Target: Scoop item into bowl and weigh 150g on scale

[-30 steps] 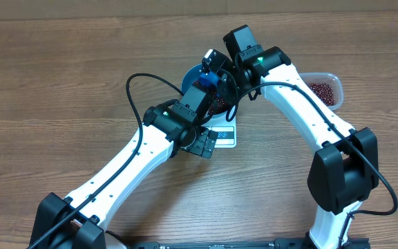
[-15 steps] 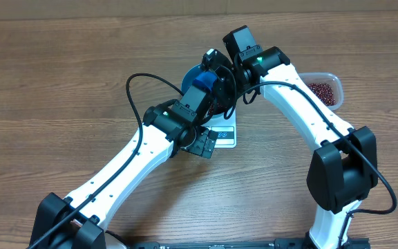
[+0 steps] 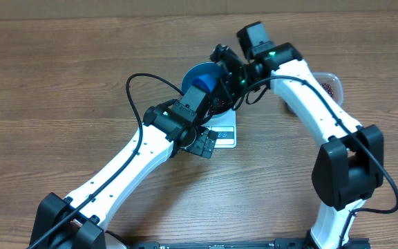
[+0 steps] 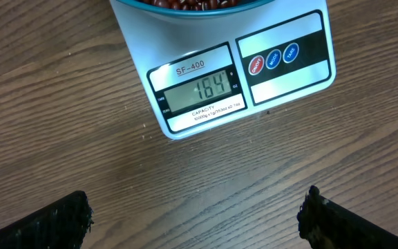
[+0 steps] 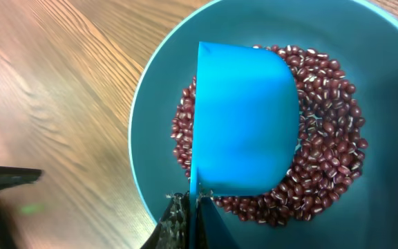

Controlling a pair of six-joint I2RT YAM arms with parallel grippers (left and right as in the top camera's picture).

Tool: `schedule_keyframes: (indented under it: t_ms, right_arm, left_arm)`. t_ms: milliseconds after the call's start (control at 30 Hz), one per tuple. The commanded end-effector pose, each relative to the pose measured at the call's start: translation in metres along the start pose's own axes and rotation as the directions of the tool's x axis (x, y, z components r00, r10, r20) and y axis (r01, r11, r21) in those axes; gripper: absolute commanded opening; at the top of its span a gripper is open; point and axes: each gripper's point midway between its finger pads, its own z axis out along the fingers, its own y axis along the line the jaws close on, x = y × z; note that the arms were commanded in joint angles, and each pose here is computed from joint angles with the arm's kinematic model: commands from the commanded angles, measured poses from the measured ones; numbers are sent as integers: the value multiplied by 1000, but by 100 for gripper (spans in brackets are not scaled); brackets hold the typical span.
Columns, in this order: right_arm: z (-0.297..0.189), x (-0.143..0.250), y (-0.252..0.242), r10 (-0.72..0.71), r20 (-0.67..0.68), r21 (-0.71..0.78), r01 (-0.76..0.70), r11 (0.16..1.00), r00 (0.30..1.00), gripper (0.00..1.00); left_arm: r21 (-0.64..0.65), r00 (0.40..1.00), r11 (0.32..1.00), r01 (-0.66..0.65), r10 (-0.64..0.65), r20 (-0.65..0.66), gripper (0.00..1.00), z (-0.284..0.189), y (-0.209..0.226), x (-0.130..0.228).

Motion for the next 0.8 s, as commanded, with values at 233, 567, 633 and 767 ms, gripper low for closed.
schedule_keyframes:
  t_ms: [233, 567, 633, 767]
  right_arm:
    - [-31, -17, -3, 102, 114, -218, -75, 973, 988, 4]
    - [-56, -36, 0, 68, 186, -207, -29, 978, 980, 4]
    - [-61, -41, 1, 56, 202, -196, -15, 980, 978, 4]
    - [-65, -45, 2, 46, 213, -184, -7, 983, 976, 4]
  left_arm:
    - [-13, 1000, 1000, -3, 3, -4, 100, 2, 2, 2]
    - [-13, 1000, 1000, -3, 3, -4, 100, 2, 2, 2]
    - [-13, 1000, 1000, -3, 3, -4, 100, 2, 2, 2]
    - [-13, 1000, 1000, -3, 3, -4, 100, 2, 2, 2]
